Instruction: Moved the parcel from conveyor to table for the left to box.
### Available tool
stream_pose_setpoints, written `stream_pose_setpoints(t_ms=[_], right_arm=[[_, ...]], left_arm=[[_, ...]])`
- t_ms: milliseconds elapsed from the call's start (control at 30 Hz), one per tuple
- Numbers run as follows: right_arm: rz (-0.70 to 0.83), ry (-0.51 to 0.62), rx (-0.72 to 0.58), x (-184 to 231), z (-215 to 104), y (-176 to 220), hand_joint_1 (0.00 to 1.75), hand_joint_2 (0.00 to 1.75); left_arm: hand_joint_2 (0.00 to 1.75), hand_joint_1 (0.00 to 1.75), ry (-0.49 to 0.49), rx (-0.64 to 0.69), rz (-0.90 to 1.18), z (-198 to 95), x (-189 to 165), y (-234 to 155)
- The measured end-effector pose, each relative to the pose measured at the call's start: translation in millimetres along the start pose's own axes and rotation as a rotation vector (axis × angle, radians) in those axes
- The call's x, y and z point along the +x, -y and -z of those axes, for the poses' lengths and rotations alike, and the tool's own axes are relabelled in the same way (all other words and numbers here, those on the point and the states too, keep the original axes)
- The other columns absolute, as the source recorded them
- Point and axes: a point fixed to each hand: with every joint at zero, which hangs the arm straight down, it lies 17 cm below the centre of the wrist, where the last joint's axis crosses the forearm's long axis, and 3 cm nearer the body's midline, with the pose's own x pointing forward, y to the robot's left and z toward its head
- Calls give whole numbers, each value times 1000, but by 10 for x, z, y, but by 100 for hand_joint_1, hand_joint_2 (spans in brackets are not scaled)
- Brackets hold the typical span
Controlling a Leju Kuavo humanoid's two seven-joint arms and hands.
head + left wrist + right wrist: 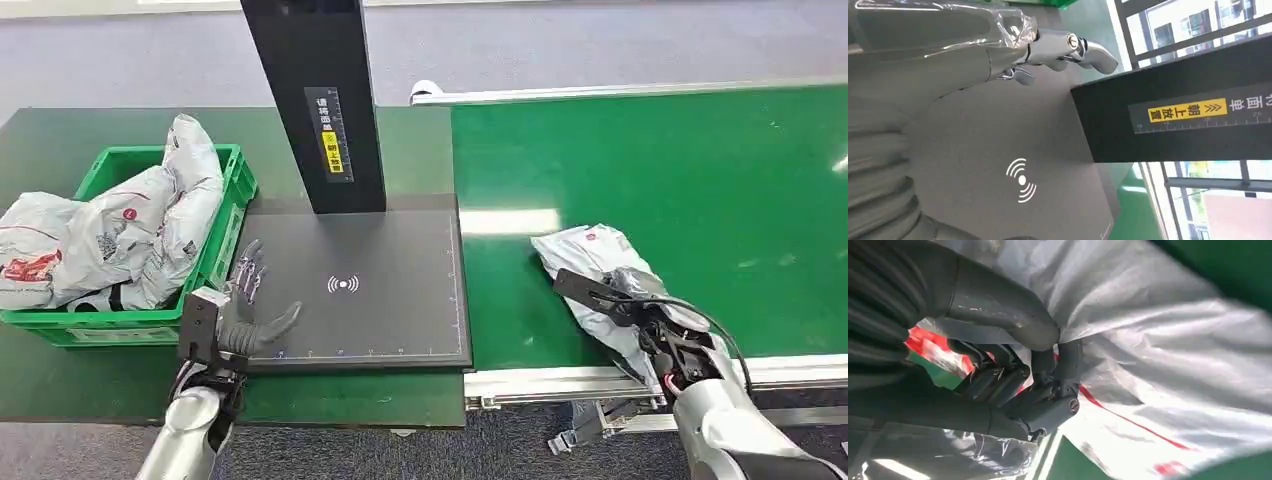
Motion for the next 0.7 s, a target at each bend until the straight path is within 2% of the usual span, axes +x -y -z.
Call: stream_pose_setpoints(t_ms=[533,600,700], right_arm=[[21,46,-32,196,24,90,175,175],[45,77,-98,270,30,220,175,175],[98,140,-266,452,15,606,175,175]], left_arm=[[175,0,10,5,11,-44,39,-55],[175,0,12,6,11,-54,46,-59],[175,0,17,14,8,-81,68,-80]])
